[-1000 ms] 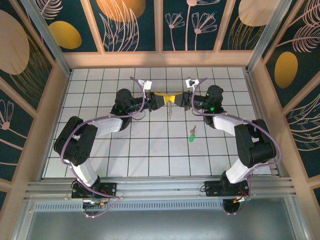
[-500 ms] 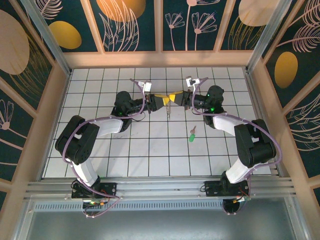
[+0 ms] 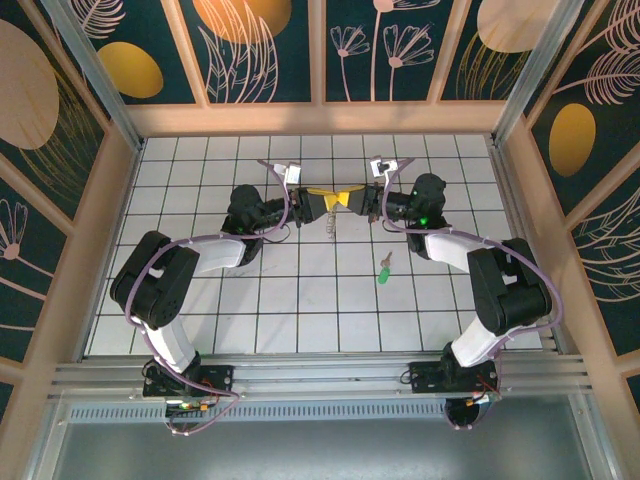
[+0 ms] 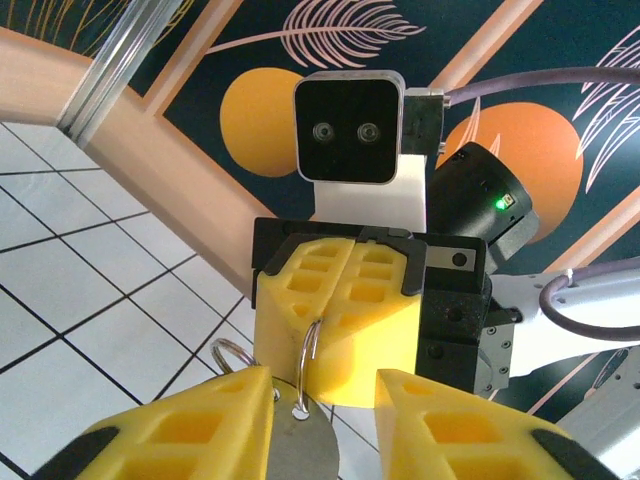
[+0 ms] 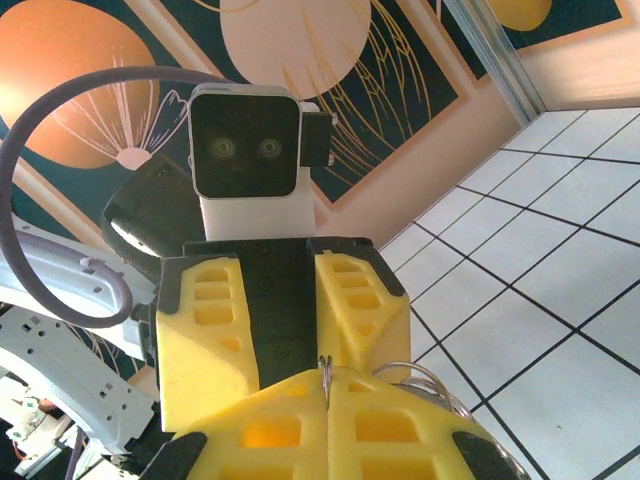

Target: Put the keys on the keyring

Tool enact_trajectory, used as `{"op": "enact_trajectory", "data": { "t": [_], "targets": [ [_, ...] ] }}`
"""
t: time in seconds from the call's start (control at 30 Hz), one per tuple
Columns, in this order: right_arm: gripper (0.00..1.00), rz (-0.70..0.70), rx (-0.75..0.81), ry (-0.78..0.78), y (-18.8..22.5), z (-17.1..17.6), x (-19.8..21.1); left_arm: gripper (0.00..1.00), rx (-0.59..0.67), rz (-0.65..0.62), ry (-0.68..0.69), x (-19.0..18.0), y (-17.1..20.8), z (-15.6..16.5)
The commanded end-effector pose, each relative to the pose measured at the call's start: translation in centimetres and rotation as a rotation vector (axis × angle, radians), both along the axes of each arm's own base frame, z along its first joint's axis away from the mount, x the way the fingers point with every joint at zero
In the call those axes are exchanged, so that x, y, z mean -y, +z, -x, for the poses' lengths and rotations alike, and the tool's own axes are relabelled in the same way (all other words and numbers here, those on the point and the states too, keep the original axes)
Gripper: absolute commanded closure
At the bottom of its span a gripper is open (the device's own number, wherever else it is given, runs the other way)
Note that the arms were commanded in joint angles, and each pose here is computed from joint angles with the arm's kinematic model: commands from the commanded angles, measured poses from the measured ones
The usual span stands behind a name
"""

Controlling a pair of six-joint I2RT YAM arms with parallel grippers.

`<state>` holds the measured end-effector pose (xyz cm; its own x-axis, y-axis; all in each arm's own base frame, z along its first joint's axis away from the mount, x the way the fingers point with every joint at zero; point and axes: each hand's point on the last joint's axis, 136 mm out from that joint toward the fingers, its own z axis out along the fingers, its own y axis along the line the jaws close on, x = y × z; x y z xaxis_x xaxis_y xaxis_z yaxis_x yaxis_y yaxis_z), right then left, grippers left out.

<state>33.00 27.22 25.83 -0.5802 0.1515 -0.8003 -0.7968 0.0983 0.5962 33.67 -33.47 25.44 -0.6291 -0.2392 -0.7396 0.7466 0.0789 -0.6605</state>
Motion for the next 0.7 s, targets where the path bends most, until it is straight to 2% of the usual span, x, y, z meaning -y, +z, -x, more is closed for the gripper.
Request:
{"op": "enact_trajectory", "data": {
  "t": [0.0,0.3,0.43,0.6,0.67],
  "targets": [
    [1.00,-0.009,0.040,0.018,0.2,0.4,-0.5,0.72,0.041,0.032,-0.007,-0.1,0.9,0.2],
    [1.00,-0.004,0.031,0.026,-0.2,0.4,-1.0,0.88,0.034,0.035,-0.024,0.3,0.7,0.1],
    [1.00,0.001,0.020,0.022,-0.6,0.3,-1.0,1.00,0.024,0.030,-0.020,0.3,0.2,0.1],
    [1.00,0.007,-0.001,-0.001,-1.1,0.0,-0.8,1.00,0.001,0.024,0.001,0.2,-0.7,-0.1],
    [0.97,0.007,-0.007,-0.013,-1.2,-0.2,-0.6,1.00,-0.005,0.023,0.014,0.1,-1.0,-0.2]
  ]
}}
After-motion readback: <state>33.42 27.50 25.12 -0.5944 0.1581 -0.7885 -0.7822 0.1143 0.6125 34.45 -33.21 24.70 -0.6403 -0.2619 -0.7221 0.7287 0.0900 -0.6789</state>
